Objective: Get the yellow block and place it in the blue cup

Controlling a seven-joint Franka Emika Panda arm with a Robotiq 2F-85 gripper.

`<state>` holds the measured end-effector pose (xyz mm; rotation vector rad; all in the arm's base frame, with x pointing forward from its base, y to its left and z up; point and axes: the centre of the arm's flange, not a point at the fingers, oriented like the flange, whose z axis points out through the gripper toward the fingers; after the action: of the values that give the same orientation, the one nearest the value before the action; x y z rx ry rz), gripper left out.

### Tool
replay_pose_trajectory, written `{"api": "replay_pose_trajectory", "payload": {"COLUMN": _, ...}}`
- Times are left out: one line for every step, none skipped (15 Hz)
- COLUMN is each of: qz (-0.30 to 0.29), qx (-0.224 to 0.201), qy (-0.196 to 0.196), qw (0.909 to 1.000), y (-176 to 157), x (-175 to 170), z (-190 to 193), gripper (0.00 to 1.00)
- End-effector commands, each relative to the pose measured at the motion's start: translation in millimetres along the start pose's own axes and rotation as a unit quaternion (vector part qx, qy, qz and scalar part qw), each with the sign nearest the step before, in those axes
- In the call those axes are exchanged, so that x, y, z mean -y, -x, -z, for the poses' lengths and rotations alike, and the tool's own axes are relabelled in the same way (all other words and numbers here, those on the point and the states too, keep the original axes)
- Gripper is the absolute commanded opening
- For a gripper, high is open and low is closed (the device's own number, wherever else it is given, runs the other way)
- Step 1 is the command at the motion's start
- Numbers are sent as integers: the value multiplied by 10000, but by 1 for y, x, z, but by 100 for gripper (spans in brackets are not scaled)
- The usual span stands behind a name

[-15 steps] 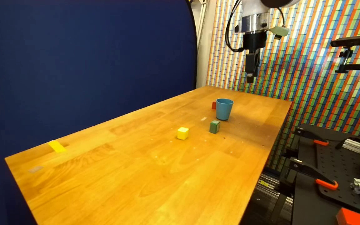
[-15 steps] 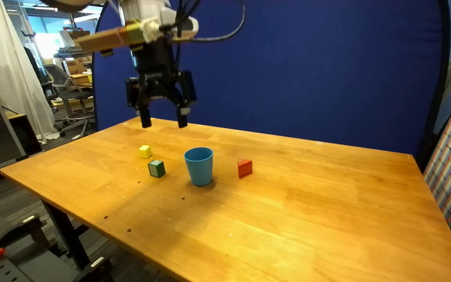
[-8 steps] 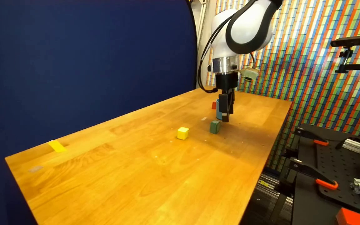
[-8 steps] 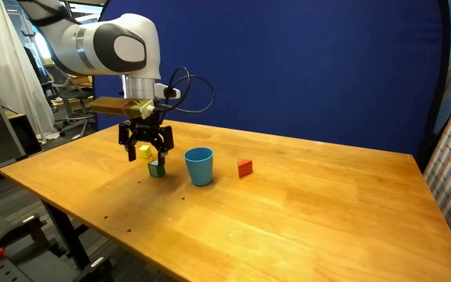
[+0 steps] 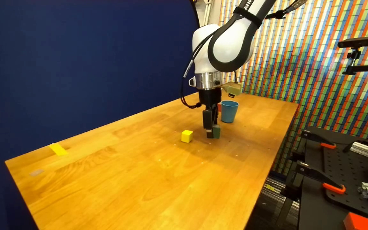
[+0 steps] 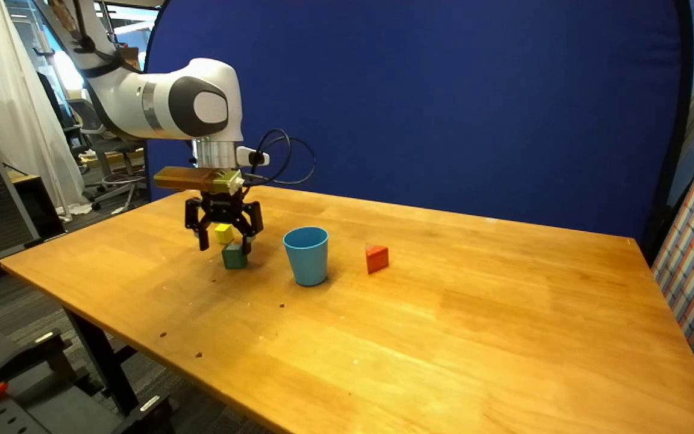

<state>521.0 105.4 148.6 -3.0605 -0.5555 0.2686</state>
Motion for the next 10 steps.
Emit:
{"api": "replay_pose_trajectory", "payload": {"qz": 266, "qx": -128, "qy": 87, "qw": 9995, "y": -24, "x": 10, "z": -7, "gripper": 100}}
{"api": "replay_pose_trajectory", "payload": {"qz": 320, "qx": -135, "qy": 76, "qw": 9994, "y": -27, "x": 14, "z": -9, "gripper": 100}}
{"api": "replay_pose_trajectory", "payload": {"qz": 379, "qx": -148, "qy": 75, "qw": 9991, "y": -31, "x": 19, "z": -11, "gripper": 100}}
{"api": "replay_pose_trajectory", "payload": {"qz": 433, "qx": -164, "qy": 77, "qw": 9989, "y": -34, "x": 24, "z": -13, "gripper": 100}}
{"api": "replay_pose_trajectory", "payload": {"qz": 490, "qx": -173, "qy": 88, "qw": 9986, "y": -37, "x": 28, "z": -15, "gripper": 100}}
{"api": "replay_pose_trajectory", "payload": {"qz": 548, "qx": -185, "qy": 129, "qw": 9982, "y": -40, "x": 33, "z": -17, "gripper": 100}}
{"api": "replay_pose_trajectory", "payload": {"qz": 617, "qx": -180, "qy": 166, "qw": 9978, "y": -42, "x": 38, "z": -20, "gripper": 100}}
{"api": "replay_pose_trajectory", "payload": {"qz": 675, "qx": -181, "qy": 172, "qw": 9974, "y": -44, "x": 42, "z": -22, "gripper": 100}}
{"api": "replay_pose_trajectory", "payload": {"qz": 729, "qx": -188, "qy": 183, "qw": 9970, "y": -46, "x": 44, "z": -22, "gripper": 100}}
{"api": "replay_pose_trajectory", "payload": {"qz": 766, "qx": -206, "qy": 204, "qw": 9966, "y": -47, "x": 47, "z": -21, "gripper": 100}}
